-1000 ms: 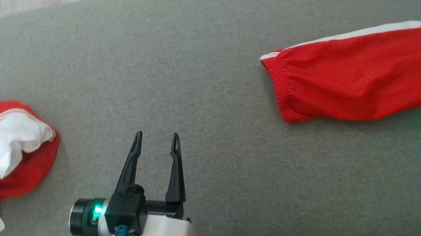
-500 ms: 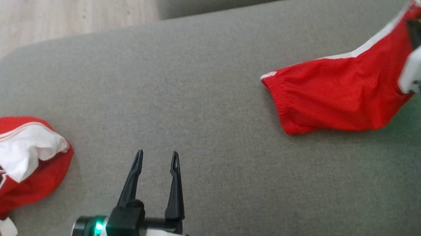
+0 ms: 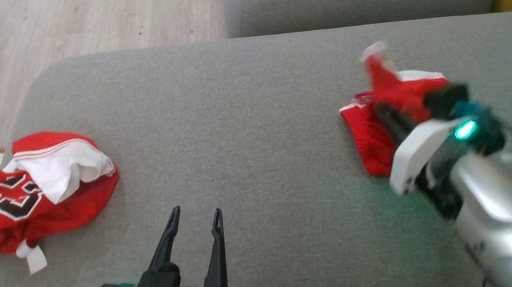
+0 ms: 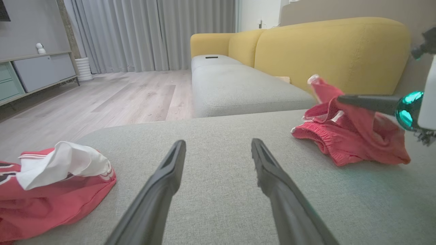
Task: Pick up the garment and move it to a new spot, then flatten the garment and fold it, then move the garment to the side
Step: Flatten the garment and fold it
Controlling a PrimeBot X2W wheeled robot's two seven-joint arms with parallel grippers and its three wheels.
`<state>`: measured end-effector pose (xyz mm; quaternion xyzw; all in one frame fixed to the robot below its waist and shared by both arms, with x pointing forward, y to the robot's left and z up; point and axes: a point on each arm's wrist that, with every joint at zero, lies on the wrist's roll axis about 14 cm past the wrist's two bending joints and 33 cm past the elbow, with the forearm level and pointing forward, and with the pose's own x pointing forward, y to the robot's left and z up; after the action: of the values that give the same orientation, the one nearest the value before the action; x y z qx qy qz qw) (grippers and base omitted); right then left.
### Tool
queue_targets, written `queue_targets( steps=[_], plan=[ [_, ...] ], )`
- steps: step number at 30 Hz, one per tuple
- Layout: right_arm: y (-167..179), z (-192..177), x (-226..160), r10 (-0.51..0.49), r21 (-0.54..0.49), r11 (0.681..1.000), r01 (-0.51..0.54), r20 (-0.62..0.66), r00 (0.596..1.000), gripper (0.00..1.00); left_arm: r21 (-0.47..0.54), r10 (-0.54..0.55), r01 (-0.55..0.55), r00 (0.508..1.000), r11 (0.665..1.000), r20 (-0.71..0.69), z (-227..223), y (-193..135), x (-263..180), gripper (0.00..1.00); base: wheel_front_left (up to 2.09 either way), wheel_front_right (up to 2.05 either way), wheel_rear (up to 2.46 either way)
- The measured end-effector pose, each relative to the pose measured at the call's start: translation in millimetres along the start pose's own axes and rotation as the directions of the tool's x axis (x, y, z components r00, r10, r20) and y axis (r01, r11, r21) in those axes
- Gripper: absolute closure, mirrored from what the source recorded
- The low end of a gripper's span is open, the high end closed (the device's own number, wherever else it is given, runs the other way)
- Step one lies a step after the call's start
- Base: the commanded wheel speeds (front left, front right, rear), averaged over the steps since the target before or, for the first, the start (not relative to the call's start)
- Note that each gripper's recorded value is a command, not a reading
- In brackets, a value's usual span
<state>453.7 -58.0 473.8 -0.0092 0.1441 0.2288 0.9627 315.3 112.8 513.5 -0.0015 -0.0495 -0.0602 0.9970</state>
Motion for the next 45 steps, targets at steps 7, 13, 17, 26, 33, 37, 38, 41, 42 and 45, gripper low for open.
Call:
queue_targets(
  steps=[7,13,17,26,33,37,38,41,42,45],
  plan=[
    [35.1,-23.8,-0.9,0.056,0.069,0.996,-0.055,-0.008,0.998,0.0,-0.001,0.011,-0.011,1.0,1.0,-0.011,-2.9,2.8,-0.6,0.0,0.0,0.0,0.0],
    [49.3,1.5,-5.8,0.077,0.134,0.987,-0.093,0.117,0.99,0.0,-0.001,0.005,-0.006,1.0,1.0,-0.008,-2.2,1.1,0.2,0.0,0.0,0.0,0.0],
    [46.4,-0.5,-18.3,0.056,0.184,0.979,-0.083,0.148,0.987,0.0,-0.002,-0.002,0.002,1.0,1.0,-0.005,-1.6,-1.0,1.6,0.0,0.0,0.0,0.0],
    [-14.1,-12.2,-54.1,-0.097,0.199,0.978,0.068,0.139,0.986,0.0,-0.001,-0.003,0.003,1.0,1.0,0.011,3.2,-1.2,1.9,0.0,0.0,0.0,0.0],
    [-23.6,-10.9,-84.9,-0.151,0.169,0.979,0.118,0.197,0.969,0.0,-0.002,0.059,-0.059,0.998,0.998,-0.007,-1.8,11.4,-16.0,0.0,0.0,0.0,0.0],
    [-22.2,-12.2,-99.0,-0.166,0.158,0.979,0.129,0.249,0.954,0.0,-0.02,0.087,-0.087,0.996,0.996,-0.016,-4.0,18.8,-20.9,0.0,0.0,0.0,0.0],
    [-19.3,-13.1,-101.3,-0.16,0.149,0.981,0.125,0.258,0.953,0.0,-0.022,0.094,-0.094,0.995,0.995,-0.015,-3.6,21.5,-21.3,0.0,0.0,0.0,0.0],
    [-19.4,-20.5,-110.0,-0.174,0.149,0.979,0.138,0.268,0.948,0.0,-0.03,0.11,-0.11,0.994,0.993,-0.014,-3.1,27.0,-23.4,0.0,0.0,0.0,0.0],
    [-20.6,-23.7,-112.7,-0.182,0.148,0.978,0.146,0.265,0.947,0.0,-0.03,0.111,-0.111,0.994,0.993,-0.013,-2.9,27.7,-24.3,0.0,0.0,0.0,0.0],
    [-18.7,-33.1,-118.7,-0.195,0.158,0.975,0.159,0.253,0.948,0.0,-0.03,0.112,-0.112,0.994,0.993,-0.015,-3.7,29.3,-27.5,0.0,0.0,0.0,0.0]
  ],
)
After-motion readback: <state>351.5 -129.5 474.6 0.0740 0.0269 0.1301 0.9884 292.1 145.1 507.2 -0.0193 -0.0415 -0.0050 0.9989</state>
